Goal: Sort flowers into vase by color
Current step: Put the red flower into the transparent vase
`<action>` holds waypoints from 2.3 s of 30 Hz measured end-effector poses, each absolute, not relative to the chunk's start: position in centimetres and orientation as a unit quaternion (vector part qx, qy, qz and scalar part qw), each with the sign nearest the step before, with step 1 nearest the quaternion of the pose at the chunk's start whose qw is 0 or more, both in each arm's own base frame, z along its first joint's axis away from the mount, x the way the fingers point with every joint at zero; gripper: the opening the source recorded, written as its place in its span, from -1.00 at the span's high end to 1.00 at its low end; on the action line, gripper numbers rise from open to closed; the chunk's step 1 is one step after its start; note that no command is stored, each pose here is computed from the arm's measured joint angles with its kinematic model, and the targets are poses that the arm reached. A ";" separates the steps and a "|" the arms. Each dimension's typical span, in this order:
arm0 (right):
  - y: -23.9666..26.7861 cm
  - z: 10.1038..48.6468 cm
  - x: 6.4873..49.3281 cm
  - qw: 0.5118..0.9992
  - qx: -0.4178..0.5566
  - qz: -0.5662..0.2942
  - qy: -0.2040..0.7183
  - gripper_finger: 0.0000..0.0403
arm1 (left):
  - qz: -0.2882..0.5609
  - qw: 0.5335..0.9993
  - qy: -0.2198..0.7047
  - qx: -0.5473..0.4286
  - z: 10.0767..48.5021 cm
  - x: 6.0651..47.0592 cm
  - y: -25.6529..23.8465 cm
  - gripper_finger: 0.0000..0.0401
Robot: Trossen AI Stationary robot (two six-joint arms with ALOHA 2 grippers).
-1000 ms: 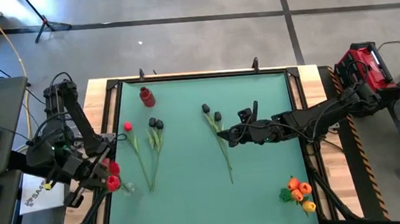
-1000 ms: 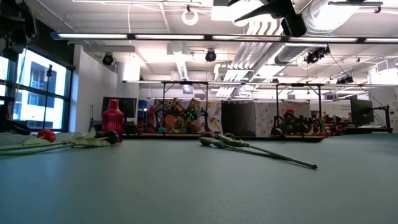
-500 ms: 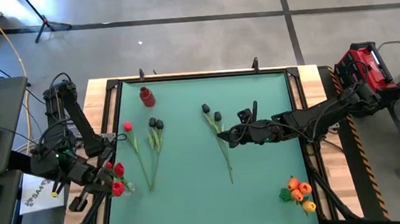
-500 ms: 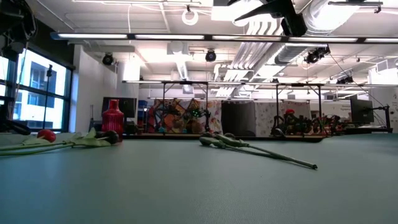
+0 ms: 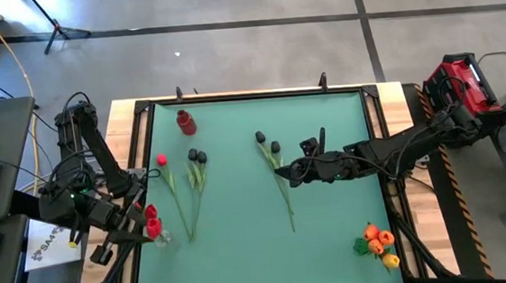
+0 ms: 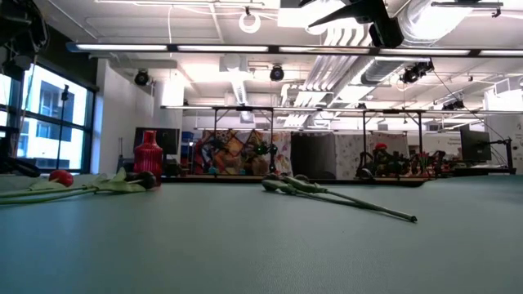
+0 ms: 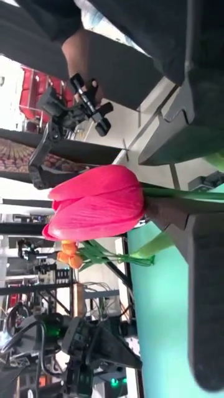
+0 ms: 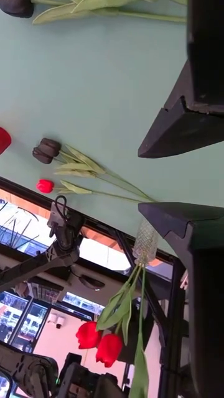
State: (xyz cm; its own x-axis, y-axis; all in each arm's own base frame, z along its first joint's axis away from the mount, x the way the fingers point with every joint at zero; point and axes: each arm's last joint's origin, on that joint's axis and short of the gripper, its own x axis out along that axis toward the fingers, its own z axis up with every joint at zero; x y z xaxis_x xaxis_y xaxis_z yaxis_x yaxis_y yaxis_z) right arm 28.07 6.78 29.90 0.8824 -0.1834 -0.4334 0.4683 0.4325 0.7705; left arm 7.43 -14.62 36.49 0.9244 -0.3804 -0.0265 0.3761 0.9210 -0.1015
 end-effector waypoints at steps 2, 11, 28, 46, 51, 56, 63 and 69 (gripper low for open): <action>6.8 29.9 28.1 0.834 0.496 -0.193 0.145 0.43 | -0.190 0.980 0.023 -0.061 36.6 7.4 -14.5 0.53; 6.8 29.9 28.1 0.833 0.498 -0.189 0.149 0.43 | -0.195 0.973 0.024 -0.122 37.1 7.0 -13.4 0.32; 6.9 29.9 28.1 0.833 0.499 -0.185 0.153 0.43 | -0.216 0.955 0.073 -0.188 36.6 6.4 -12.1 0.37; 6.9 29.9 28.1 0.835 0.496 -0.173 0.164 0.43 | -0.244 0.923 0.175 -0.242 37.9 5.6 -10.7 0.37; 6.9 29.8 28.0 0.836 0.492 -0.175 0.168 0.43 | -0.254 0.911 0.206 -0.253 37.7 5.4 -10.6 0.37; 6.8 29.7 28.0 0.834 0.493 -0.175 0.174 0.43 | -0.253 0.908 0.208 -0.262 37.8 5.4 -10.6 0.37; 6.9 29.7 28.0 0.833 0.495 -0.170 0.179 0.43 | -0.249 0.897 0.219 -0.292 37.7 5.4 -10.6 0.32; 6.9 29.7 28.0 0.835 0.491 -0.166 0.183 0.43 | -0.255 0.889 0.229 -0.305 37.7 5.4 -10.7 0.21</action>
State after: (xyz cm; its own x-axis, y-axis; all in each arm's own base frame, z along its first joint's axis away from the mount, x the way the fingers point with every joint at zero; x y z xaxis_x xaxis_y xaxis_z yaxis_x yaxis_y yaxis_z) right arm 28.01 6.89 29.67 0.8778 -0.0987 -0.4687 0.4574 0.4628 0.7594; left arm 5.38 -10.68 37.73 0.7647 -0.5934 -0.2514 0.3142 0.6838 -0.6585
